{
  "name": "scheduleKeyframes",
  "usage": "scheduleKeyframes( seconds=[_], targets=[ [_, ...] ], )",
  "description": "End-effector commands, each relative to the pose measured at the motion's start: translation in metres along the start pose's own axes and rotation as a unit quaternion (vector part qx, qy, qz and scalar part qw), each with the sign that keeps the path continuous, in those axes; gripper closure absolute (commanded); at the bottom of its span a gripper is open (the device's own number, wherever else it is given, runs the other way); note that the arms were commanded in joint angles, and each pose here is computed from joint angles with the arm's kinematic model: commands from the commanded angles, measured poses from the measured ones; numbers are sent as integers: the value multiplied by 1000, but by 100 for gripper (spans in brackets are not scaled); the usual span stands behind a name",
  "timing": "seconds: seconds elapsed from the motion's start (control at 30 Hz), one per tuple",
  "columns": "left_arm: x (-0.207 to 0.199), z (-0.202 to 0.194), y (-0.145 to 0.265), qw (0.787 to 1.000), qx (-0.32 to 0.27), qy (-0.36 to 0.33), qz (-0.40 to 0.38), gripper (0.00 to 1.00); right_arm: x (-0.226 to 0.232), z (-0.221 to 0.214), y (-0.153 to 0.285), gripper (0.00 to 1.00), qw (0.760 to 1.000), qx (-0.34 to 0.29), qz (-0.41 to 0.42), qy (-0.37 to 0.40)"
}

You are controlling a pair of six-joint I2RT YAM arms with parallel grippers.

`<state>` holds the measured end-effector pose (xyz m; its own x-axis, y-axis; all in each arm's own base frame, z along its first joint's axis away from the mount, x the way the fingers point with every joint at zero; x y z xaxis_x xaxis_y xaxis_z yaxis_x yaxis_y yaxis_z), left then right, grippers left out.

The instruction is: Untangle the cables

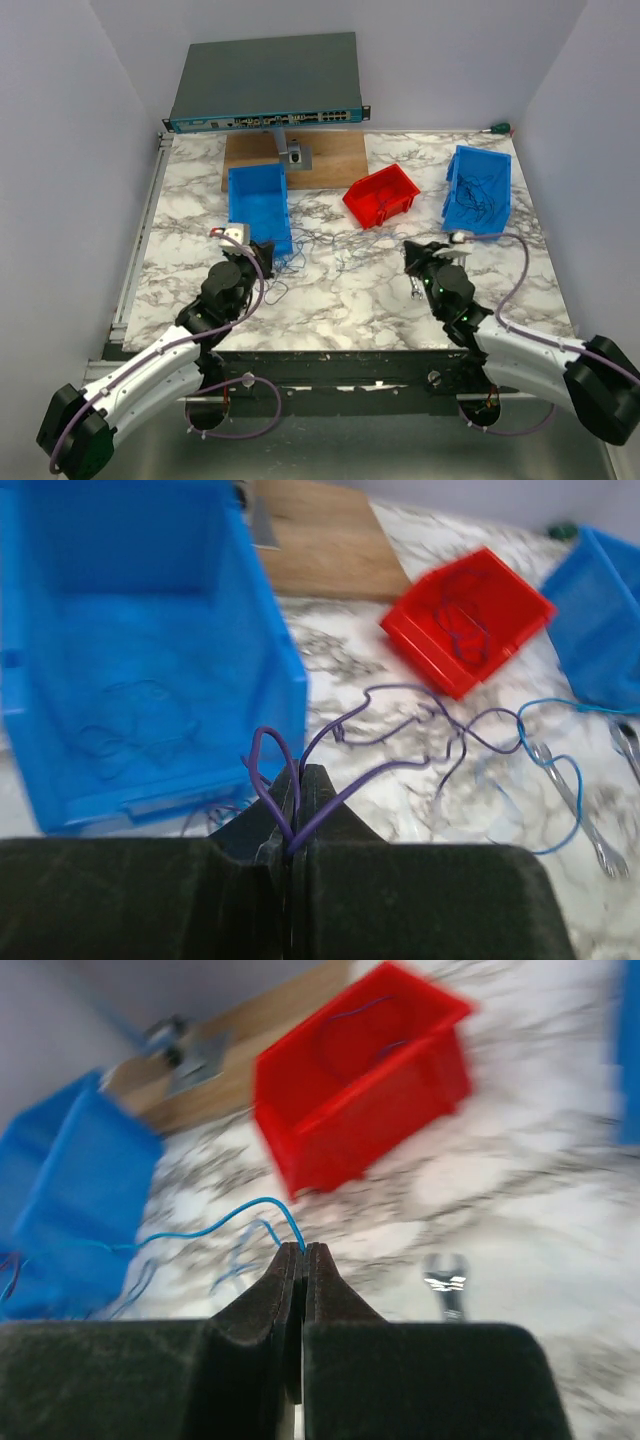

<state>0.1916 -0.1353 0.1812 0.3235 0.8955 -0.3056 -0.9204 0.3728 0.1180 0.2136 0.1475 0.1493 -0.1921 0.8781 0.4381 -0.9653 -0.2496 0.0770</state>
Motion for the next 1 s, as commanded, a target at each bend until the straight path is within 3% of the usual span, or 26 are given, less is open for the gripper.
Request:
scheduleKeyframes(
  seconds=[0.0,0.27,0.4,0.53,0.6,0.7,0.87,0.97],
  targets=[
    [37,2,15,981,-77,65,165,100,-61,12,27,99,960,-128,-239,-69],
    [38,5,17,979,-88,71,168,100,-74,23,44,99,936,-182,-283,-107],
    [53,3,24,958,-108,102,245,100,-79,28,47,99,920,-199,-317,-115],
    [47,9,26,968,-121,92,202,100,-72,28,43,99,937,-180,-280,-103],
    [47,10,28,967,-132,97,196,100,-73,30,44,100,932,-188,-293,-101],
    [58,9,34,951,-142,114,251,100,-80,31,48,99,913,-210,-330,-116],
    [81,4,55,893,-180,191,365,100,-103,32,70,99,852,-282,-406,-174],
    [83,3,59,885,-197,215,363,100,-103,33,70,99,850,-280,-409,-179]
  ],
)
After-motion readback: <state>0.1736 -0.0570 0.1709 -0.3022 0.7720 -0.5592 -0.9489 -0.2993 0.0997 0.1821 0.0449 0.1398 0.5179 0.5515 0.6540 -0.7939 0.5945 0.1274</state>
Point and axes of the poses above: each gripper's point midway between its finger pads, its own y axis back along the fingers, its own x axis along the line the jaws close on, z = x × y, the point moved 8 cm from there along y, back along the fingers, and after that the axes turned 1 degree about -y, right-handed, at the moved point
